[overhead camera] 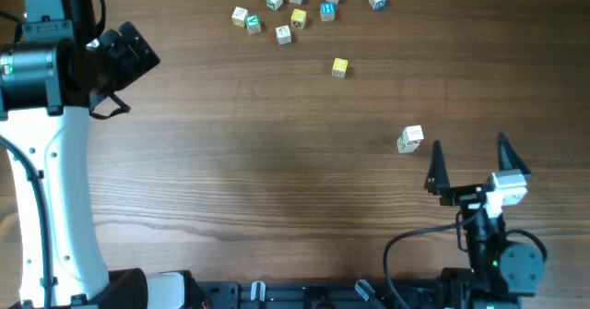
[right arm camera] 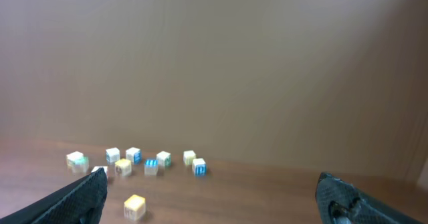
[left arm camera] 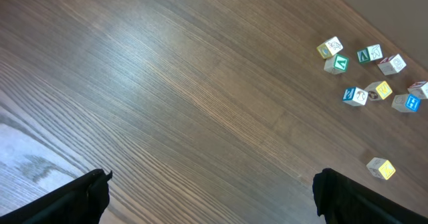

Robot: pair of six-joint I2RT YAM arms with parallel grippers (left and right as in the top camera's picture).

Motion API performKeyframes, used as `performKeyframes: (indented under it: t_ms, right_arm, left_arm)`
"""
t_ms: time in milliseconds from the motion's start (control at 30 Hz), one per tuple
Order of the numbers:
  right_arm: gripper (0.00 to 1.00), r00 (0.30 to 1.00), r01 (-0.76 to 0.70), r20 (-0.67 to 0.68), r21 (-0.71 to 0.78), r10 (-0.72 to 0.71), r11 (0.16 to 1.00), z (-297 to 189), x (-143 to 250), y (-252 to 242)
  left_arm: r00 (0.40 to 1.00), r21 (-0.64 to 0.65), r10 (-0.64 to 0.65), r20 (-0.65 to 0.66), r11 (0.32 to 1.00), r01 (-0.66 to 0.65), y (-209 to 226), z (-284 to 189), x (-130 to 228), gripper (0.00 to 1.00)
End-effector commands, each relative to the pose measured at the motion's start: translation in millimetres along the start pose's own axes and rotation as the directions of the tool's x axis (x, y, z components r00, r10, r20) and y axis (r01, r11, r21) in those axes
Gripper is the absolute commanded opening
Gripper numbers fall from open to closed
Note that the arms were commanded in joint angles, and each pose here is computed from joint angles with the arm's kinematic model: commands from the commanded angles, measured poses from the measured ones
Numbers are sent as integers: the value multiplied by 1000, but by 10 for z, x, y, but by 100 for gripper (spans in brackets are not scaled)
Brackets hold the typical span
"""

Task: Form a tower

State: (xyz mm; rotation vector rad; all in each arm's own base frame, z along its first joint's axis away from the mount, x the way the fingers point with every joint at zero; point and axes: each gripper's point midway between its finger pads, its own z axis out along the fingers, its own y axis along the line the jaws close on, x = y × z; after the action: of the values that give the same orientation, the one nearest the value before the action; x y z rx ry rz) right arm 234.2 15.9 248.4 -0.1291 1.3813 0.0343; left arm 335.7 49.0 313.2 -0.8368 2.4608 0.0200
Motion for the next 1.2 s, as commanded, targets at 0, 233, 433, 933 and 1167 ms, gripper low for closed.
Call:
performKeyframes:
  t_ms: [0,233,433,933,1167]
  right_arm:
    - [100,1000,-21,-10,-10,21,1000,2,146,20]
    - [100,996,-34,-85,-4,33,999,9,504,22]
    - [100,985,-47,-169,-3,45,999,-17,709,33]
    - [100,984,-47,-172,-4,46,999,-16,718,34]
    - [100,984,-48,-172,-4,46,999,-16,718,34]
  left_arm:
    - [1000,-11,-6,5,1000,6,30,6,-10,100]
    - [1000,-10,-6,5,1000,6,30,6,-9,100]
    - [1000,-10,-6,5,1000,6,30,6,-9,100]
    - [1000,-13,-5,1,1000,5,28,23,-9,100]
    - [997,37,-19,80,999,16,79,-325,-8,100]
